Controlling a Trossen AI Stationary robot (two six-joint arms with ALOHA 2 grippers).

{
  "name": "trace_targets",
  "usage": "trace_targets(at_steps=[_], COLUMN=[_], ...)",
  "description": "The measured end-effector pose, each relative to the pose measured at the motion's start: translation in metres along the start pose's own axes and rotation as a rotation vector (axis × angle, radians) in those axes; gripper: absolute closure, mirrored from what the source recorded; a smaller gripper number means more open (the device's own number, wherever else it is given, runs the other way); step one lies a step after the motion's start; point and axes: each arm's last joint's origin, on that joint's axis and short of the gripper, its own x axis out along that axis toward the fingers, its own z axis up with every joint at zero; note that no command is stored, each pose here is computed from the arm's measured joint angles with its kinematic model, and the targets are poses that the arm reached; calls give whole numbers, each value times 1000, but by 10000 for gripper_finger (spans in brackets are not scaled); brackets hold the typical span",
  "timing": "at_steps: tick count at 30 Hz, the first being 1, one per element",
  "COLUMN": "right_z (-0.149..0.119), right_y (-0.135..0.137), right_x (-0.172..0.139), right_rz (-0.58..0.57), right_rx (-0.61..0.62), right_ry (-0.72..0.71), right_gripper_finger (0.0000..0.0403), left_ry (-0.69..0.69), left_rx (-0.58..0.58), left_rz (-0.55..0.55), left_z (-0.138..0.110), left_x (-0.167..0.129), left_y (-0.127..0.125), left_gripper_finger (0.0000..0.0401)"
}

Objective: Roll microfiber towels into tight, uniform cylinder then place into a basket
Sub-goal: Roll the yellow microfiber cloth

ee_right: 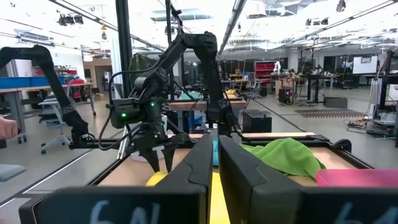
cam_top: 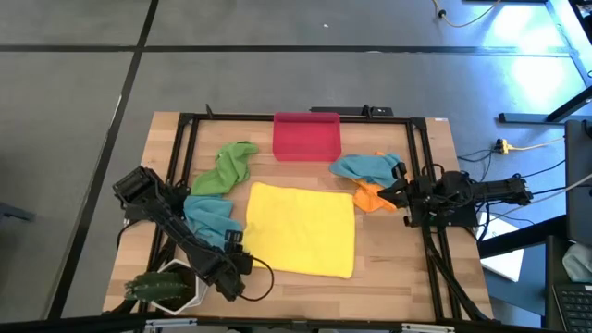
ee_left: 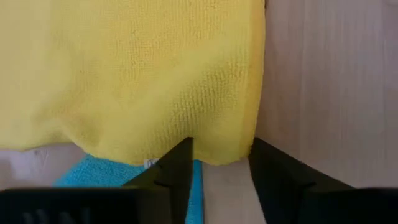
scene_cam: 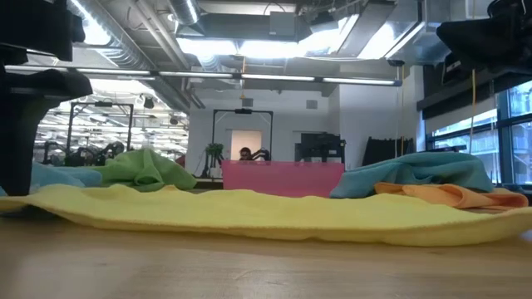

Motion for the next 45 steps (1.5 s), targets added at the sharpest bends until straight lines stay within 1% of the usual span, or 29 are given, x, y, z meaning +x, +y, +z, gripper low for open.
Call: trace_targets(at_steps=[3,7,9,12,15,19,22,23,25,27,30,33,36,38,42,45], right_z=[0,0,0,1,1,1,4,6,8,9,9,6,3,-1,-11,-9], right_y=[0,0,0,0,0,0,-1,-1,-1,1,1,0,1,2,6,13], right_x=[0,0,0,0,0,0,0,0,0,0,0,1,4,6,12,19], right_rz=[0,0,0,0,1,-1,-49,-50,-30,20,23,-7,-29,-43,-72,-63], right_rx=[0,0,0,1,11,80,112,127,136,135,161,161,163,165,186,186], right_ry=[0,-1,-5,-10,-14,-14,-50,-70,-91,-97,-94,-66,-31,7,111,172], right_gripper_finger=[373,373,373,373,373,373,373,373,373,373,373,373,373,373,373,373], left_ry=[0,-1,-2,-10,-40,-79,-119,-133,-160,-201,-250,-279,-288,-283,-268,-261], left_rx=[15,21,21,41,61,78,83,80,74,54,32,0,-36,-56,-55,-56], left_rz=[0,1,1,-8,-28,-31,-18,-18,-13,-4,-3,-3,22,36,56,66], left_z=[0,0,0,3,14,29,38,41,45,48,49,51,52,55,58,60], left_x=[0,0,0,-3,-13,-31,-47,-53,-66,-78,-94,-103,-106,-104,-100,-98], left_y=[0,0,0,-1,-2,5,14,18,28,39,55,70,83,90,99,105], left_gripper_finger=[312,382,394,399,400,401,401,401,401,401,401,401,401,401,401,401])
